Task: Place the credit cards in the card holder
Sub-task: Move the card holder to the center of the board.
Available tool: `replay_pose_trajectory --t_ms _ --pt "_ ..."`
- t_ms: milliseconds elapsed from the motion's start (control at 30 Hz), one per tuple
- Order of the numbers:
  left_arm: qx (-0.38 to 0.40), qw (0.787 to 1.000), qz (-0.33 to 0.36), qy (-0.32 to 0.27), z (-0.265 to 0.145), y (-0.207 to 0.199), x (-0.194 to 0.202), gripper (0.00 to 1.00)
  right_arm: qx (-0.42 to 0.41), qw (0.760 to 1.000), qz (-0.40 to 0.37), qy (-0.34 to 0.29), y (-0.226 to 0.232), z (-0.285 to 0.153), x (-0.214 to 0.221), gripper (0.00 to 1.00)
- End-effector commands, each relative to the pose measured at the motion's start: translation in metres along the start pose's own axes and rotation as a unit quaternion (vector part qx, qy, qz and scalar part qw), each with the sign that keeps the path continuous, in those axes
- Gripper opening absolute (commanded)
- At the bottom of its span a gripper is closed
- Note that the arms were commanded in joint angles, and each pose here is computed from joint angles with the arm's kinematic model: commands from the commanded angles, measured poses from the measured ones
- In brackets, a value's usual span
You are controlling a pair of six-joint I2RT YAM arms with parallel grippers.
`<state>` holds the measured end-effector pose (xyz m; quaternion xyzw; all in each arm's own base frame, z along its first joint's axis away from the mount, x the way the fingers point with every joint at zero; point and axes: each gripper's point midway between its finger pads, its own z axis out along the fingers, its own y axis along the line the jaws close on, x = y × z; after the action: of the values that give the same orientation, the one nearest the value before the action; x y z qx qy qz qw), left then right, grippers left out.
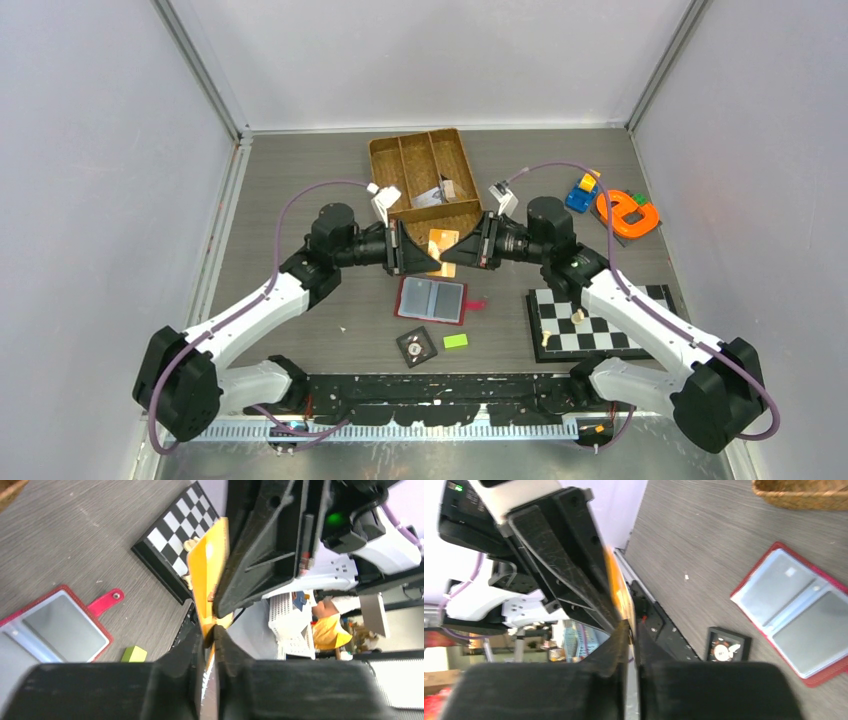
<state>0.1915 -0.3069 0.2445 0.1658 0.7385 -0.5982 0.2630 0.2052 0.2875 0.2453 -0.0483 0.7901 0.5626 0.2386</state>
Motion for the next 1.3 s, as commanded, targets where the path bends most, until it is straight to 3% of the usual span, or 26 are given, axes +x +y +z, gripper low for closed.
replay_pose_trajectory --t_ms 0,67,133,267,367,600,1267 --pt "-0.013 1.0 -0.008 0.004 0.001 0.007 0.005 0.31 -0.018 0.999 0.003 -0.046 0.004 0.001 -0.013 0.01" --pt "-0.073 0.997 -0.009 0.013 -0.004 0.031 0.015 0.49 0.019 0.999 0.011 -0.045 -0.019 0.002 -0.005 0.0" --pt "-0.163 0.986 -0.012 0.02 -0.013 0.068 0.025 0.62 0.054 0.998 0.018 -0.036 -0.047 0.004 0.008 0.0" --pt "-0.294 0.952 -0.032 0.084 -0.034 0.124 0.049 0.7 0.07 0.997 0.017 -0.004 -0.077 0.016 0.037 0.0" --pt "-0.343 0.931 -0.044 0.114 -0.043 0.148 0.062 0.69 0.08 0.996 0.022 0.021 -0.1 0.028 0.056 0.0" --pt "-0.377 0.916 -0.046 0.13 -0.045 0.176 0.072 0.64 0.075 0.995 0.026 0.058 -0.133 0.051 0.075 0.0" --pt "-0.387 0.903 -0.049 0.183 -0.038 0.206 0.083 0.46 0.109 0.989 0.062 0.081 -0.171 0.068 0.089 0.01"
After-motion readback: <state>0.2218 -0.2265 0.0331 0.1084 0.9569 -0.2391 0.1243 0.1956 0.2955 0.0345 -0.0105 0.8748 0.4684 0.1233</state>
